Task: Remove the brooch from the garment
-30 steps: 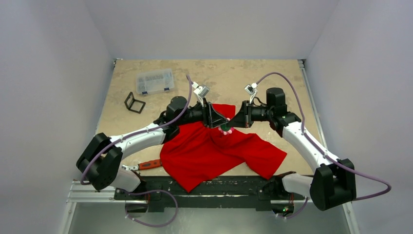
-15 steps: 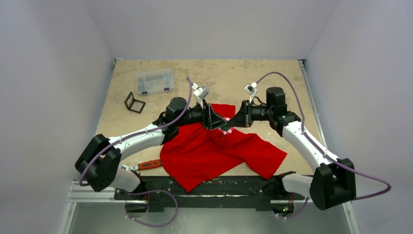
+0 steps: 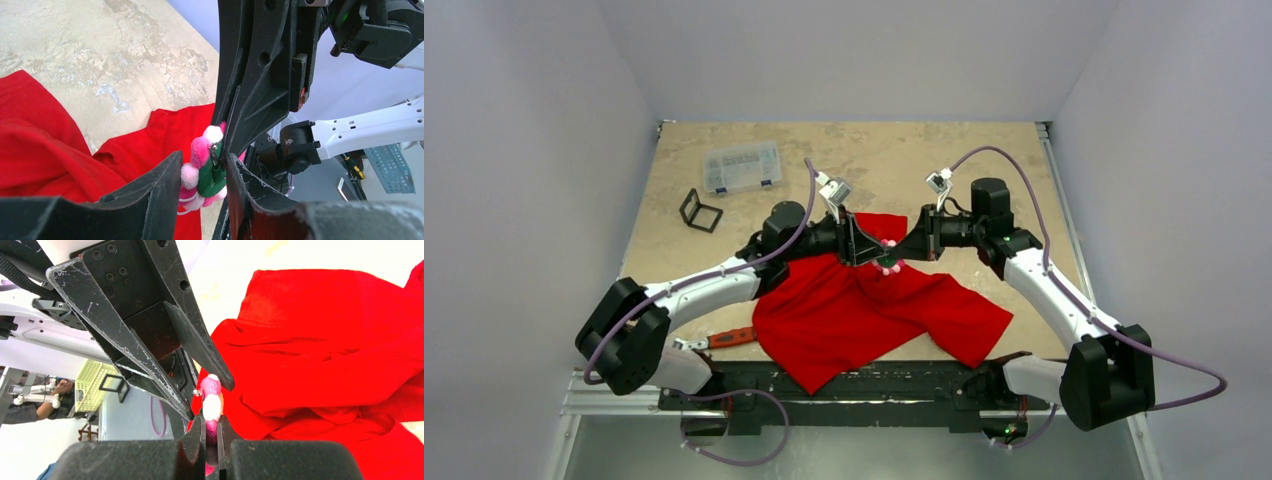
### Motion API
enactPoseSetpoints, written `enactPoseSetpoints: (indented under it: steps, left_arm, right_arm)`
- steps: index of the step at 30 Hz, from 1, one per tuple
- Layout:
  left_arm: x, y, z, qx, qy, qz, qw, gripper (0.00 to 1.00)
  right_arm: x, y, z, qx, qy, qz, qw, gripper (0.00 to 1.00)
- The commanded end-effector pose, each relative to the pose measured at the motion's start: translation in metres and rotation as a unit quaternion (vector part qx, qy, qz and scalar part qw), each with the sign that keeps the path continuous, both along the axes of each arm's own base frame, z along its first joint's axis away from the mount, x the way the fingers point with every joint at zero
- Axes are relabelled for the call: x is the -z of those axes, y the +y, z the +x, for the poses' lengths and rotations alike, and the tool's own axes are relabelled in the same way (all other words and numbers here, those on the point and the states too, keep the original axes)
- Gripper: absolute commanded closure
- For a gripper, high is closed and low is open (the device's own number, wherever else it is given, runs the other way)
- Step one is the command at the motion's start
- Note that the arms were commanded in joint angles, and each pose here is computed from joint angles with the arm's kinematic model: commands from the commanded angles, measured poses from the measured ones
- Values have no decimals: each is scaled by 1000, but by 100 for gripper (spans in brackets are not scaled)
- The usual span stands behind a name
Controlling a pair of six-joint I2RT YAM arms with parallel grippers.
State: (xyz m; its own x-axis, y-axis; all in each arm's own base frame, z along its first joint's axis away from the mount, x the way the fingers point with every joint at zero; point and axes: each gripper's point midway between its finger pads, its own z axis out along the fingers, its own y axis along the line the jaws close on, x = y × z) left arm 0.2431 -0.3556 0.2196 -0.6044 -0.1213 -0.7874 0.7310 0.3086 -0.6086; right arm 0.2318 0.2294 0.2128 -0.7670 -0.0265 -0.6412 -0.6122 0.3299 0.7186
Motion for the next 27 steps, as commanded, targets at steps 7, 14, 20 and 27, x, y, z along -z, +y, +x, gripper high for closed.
enactPoseSetpoints:
  steps: [7, 14, 20, 27]
  left_arm:
    - [-13, -5, -7, 32, -13, -43, 998, 60]
    - [-13, -4, -4, 37, 4, -54, 998, 66]
    - [-13, -3, -5, 46, 4, -60, 997, 75]
    - [-15, -5, -7, 56, 3, -64, 996, 81]
  right_arm:
    - [-33, 7, -4, -43, -66, 46, 996, 100]
    - [-45, 9, -16, -72, -94, 74, 990, 100]
    - [-48, 9, -19, -79, -103, 80, 988, 100]
    - [-53, 8, -23, -86, -130, 84, 984, 100]
